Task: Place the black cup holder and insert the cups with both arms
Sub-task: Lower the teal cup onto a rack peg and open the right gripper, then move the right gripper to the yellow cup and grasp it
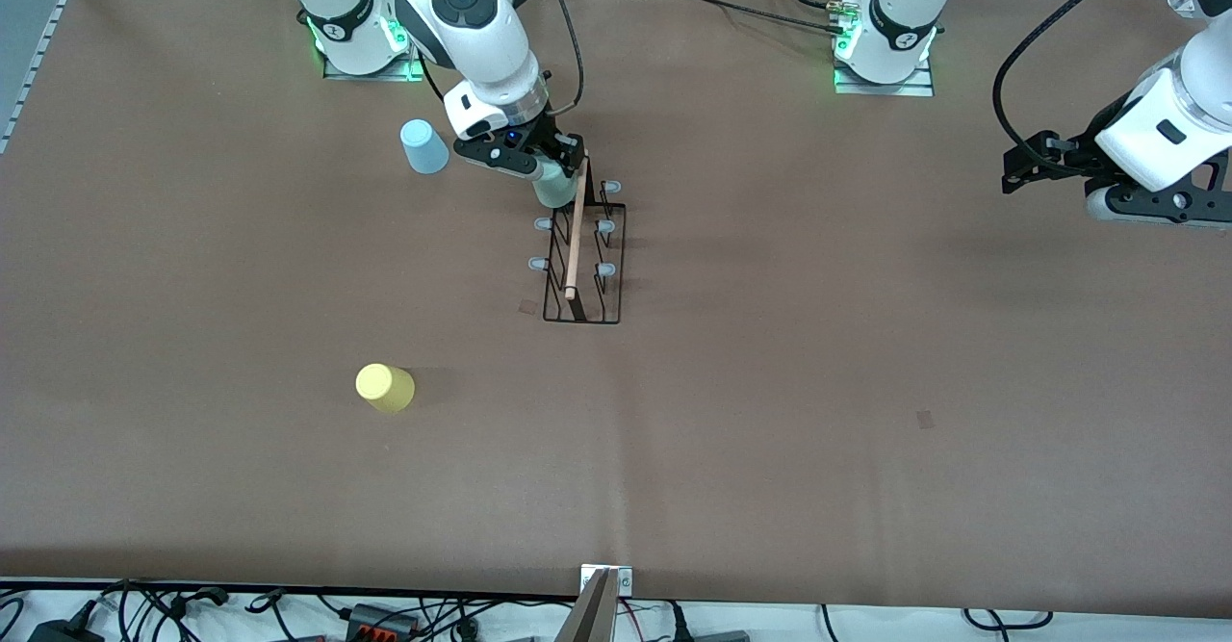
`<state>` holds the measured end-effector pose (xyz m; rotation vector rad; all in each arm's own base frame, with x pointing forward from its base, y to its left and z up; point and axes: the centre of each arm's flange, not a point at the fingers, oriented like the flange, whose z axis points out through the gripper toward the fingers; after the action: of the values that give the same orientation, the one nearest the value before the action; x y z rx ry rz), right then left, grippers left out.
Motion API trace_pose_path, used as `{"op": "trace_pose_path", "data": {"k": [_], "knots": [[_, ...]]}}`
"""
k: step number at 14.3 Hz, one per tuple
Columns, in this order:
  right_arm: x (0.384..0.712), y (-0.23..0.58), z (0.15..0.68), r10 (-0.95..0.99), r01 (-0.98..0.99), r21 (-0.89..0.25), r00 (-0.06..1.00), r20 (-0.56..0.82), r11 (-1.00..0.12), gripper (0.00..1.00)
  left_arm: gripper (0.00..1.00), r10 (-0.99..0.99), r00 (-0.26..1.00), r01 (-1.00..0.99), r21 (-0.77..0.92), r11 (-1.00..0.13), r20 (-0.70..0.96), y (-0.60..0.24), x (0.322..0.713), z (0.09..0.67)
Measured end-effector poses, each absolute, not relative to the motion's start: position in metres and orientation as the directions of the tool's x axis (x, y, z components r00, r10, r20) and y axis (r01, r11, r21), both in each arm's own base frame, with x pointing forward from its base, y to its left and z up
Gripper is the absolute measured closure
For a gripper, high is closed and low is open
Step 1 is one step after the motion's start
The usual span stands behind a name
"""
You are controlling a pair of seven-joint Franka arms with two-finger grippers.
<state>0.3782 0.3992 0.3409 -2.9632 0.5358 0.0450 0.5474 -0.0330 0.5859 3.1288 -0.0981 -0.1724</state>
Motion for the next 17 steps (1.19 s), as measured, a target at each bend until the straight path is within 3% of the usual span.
{"op": "trace_pose_path", "data": {"k": [2, 4, 8, 14, 17], "knots": [[0.379, 0.398, 0.336, -0.346, -0.350, -0.119, 0.937, -0.054, -0.929, 0.21, 0.00, -0.063, 0.991, -0.062, 0.010, -0.998, -0.119, -0.033, 0.546, 0.586], [0.381, 0.397, 0.338, -0.349, -0.352, -0.124, 0.936, -0.050, -0.928, 0.01, 0.00, -0.063, 0.991, -0.062, 0.010, -0.998, -0.119, -0.033, 0.546, 0.586], [0.411, 0.367, 0.361, -0.304, -0.300, -0.137, 0.953, 0.008, -0.944, 0.00, 0.00, -0.063, 0.991, -0.062, 0.010, -0.998, -0.118, -0.033, 0.546, 0.587], [0.515, 0.195, 0.356, -0.027, -0.027, -0.005, 0.997, 0.069, -1.000, 0.00, 0.00, -0.061, 0.994, -0.060, 0.010, -0.998, -0.095, -0.032, 0.547, 0.598], [0.564, 0.159, 0.342, 0.060, 0.057, 0.033, 0.995, 0.082, -0.998, 0.00, 0.00, -0.060, 0.994, -0.059, 0.010, -0.998, -0.094, -0.032, 0.547, 0.598]]}}
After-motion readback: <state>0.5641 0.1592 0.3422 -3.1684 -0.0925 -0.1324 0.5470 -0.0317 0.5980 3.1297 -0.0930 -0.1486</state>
